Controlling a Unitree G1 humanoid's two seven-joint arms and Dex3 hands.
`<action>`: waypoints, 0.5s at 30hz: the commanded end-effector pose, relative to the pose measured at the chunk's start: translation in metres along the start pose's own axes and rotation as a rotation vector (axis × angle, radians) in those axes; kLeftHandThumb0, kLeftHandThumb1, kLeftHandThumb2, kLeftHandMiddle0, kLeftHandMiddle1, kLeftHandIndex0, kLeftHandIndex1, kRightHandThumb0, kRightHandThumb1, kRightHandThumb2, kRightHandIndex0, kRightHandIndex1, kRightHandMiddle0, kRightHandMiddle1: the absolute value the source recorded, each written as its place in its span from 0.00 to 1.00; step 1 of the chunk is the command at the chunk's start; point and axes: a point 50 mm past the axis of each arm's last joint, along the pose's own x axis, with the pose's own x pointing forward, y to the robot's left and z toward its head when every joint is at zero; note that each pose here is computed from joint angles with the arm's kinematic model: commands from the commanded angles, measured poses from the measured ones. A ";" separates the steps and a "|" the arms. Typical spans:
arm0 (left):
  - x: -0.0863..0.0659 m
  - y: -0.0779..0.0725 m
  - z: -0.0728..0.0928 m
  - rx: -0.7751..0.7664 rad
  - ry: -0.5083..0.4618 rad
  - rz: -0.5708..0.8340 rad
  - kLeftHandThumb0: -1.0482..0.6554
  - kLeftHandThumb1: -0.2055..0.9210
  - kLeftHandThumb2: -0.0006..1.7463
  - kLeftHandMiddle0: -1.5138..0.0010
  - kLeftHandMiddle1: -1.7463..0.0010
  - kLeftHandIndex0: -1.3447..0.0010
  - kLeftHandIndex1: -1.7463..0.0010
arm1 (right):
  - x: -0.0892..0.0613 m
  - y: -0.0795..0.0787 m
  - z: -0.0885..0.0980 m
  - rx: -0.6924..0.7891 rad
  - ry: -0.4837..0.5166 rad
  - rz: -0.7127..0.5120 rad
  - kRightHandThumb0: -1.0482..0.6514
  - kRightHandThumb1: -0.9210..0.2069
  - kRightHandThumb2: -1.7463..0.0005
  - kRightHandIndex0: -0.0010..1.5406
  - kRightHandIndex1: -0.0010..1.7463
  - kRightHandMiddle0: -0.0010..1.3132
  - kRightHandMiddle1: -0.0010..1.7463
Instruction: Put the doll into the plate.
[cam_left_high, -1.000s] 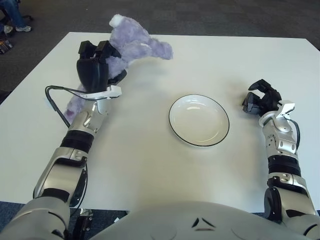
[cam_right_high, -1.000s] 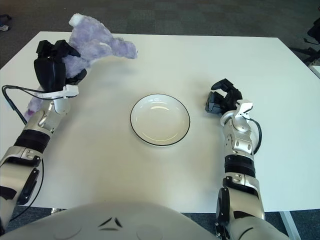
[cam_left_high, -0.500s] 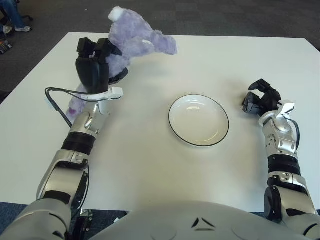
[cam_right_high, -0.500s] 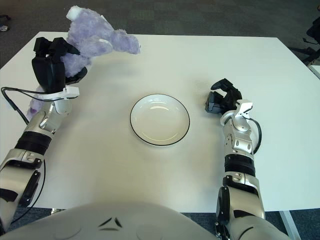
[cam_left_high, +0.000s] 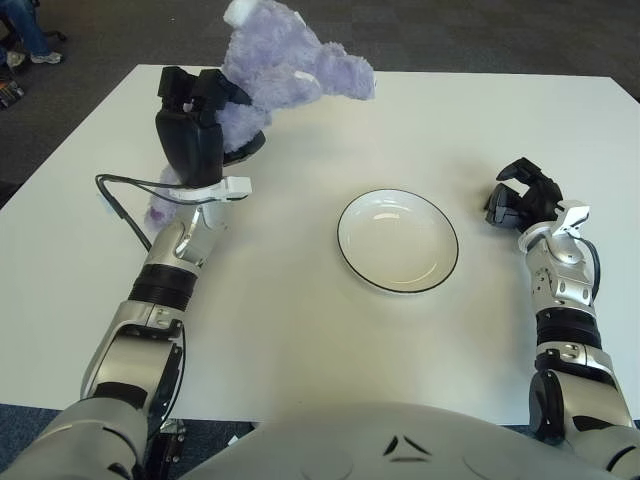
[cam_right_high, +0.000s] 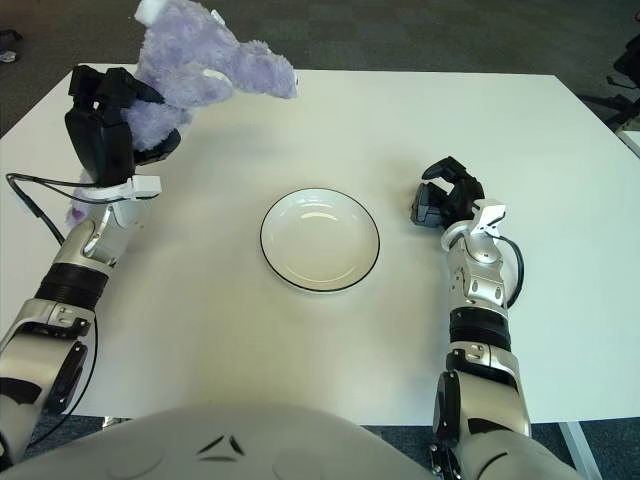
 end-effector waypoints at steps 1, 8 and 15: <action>0.001 0.003 0.004 -0.031 -0.014 0.021 0.92 0.33 0.85 0.52 0.00 0.29 0.00 | -0.010 -0.002 -0.029 -0.005 0.137 -0.009 0.62 0.75 0.09 0.52 0.99 0.42 1.00; 0.000 0.002 0.011 -0.078 -0.033 0.011 0.92 0.33 0.85 0.52 0.00 0.29 0.00 | -0.010 -0.002 -0.029 -0.014 0.138 -0.008 0.62 0.75 0.08 0.52 0.99 0.42 1.00; -0.002 0.002 0.020 -0.137 -0.071 -0.030 0.92 0.33 0.85 0.52 0.00 0.29 0.00 | -0.010 -0.001 -0.028 -0.011 0.136 -0.005 0.62 0.76 0.08 0.52 0.99 0.43 1.00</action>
